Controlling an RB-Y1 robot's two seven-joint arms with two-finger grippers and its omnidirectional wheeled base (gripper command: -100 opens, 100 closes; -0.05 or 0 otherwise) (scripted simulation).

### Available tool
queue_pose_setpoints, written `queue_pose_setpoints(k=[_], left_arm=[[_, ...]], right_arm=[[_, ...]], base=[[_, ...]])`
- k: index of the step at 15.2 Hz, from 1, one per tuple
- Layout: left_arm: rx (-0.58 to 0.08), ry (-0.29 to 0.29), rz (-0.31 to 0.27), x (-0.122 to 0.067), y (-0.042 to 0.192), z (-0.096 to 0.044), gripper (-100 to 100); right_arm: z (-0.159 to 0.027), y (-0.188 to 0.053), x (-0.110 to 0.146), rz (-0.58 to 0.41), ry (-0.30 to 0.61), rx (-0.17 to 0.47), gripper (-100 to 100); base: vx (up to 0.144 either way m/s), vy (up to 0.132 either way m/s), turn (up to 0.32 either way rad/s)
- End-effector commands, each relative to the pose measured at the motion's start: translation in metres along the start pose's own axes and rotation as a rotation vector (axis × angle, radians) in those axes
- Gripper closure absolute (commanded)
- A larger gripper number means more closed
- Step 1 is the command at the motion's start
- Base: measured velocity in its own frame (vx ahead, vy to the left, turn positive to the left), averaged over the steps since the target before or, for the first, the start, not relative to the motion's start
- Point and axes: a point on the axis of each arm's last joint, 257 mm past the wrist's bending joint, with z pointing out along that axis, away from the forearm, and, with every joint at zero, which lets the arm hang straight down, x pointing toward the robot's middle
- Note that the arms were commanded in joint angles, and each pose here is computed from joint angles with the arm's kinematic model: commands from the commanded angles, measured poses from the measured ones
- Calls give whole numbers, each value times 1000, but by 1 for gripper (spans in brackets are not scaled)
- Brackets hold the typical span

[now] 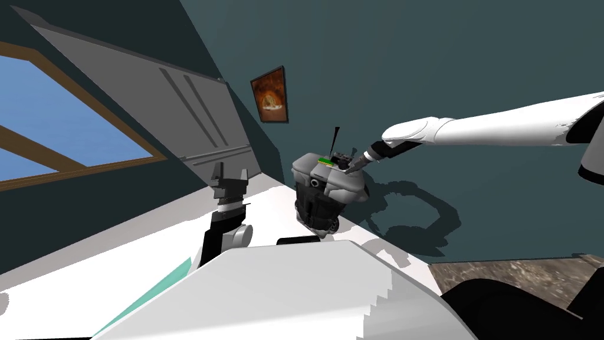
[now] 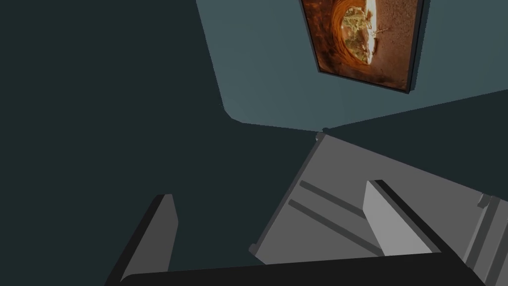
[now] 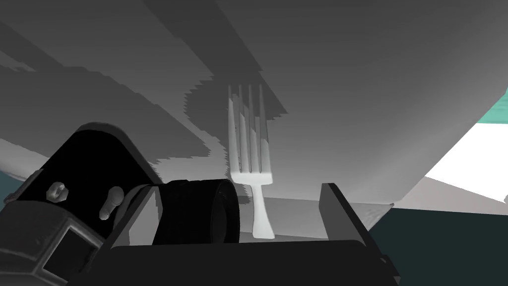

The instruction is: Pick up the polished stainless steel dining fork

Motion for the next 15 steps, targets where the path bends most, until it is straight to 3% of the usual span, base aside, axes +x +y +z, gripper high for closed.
queue_pose_setpoints(k=[1, 9, 14, 15], left_arm=[[0, 0, 0, 0, 0, 0, 0], [0, 0, 0, 0, 0, 0, 0], [0, 0, 0, 0, 0, 0, 0], [0, 0, 0, 0, 0, 0, 0]], right_arm=[[4, 0, -12, -31, 22, 1, -100], [20, 7, -46, -128, 87, -2, -100], [29, 3, -33, -106, 76, 0, -100], [30, 2, -32, -106, 74, 2, 100]], base=[[12, 29, -7], [14, 33, 0], [-1, 2, 33], [0, 0, 0]])
